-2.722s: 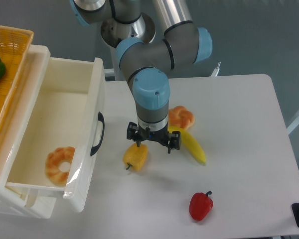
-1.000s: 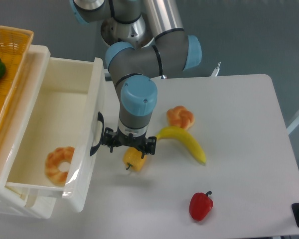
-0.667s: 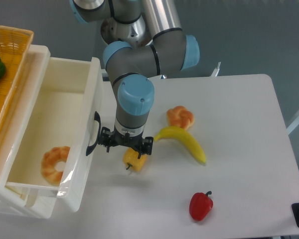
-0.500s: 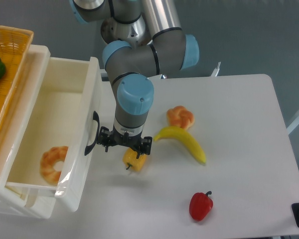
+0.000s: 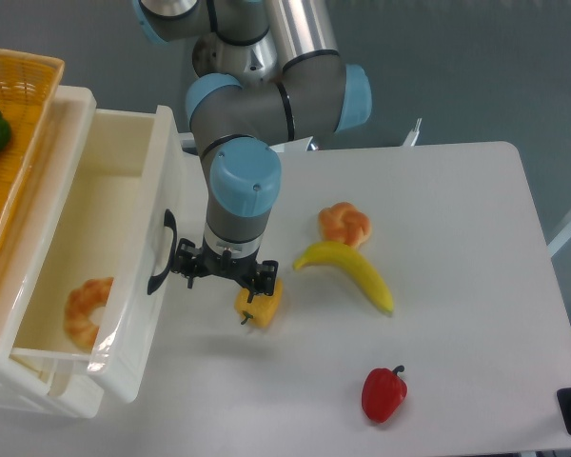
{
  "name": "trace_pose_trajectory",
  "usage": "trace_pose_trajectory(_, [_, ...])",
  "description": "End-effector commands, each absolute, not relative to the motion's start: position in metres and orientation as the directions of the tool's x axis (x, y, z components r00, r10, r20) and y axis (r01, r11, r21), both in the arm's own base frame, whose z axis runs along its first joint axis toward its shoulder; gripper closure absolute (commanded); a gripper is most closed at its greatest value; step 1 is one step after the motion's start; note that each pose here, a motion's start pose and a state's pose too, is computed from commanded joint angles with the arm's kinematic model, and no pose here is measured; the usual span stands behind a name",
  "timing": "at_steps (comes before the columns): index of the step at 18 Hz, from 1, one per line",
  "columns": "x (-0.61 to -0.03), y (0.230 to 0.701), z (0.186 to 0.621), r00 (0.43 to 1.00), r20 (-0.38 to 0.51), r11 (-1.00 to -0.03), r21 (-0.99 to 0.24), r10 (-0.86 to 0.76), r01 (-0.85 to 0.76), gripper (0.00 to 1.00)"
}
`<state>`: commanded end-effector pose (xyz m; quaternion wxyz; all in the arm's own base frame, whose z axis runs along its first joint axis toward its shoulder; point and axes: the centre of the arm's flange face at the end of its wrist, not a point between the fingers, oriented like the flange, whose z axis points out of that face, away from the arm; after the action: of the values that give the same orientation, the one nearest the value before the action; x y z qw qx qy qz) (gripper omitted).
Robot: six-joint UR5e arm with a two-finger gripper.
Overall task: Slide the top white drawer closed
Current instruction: 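Push the drawer front with the gripper, sliding the drawer into the cabinet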
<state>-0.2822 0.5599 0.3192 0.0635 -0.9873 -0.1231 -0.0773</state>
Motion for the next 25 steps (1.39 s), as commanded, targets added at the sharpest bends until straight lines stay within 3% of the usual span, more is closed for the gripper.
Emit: trace_pose_trajectory(25, [-0.22,0.598,0.331,0.983,0.149,-0.982,-0.139,0.108,0.129,0.0])
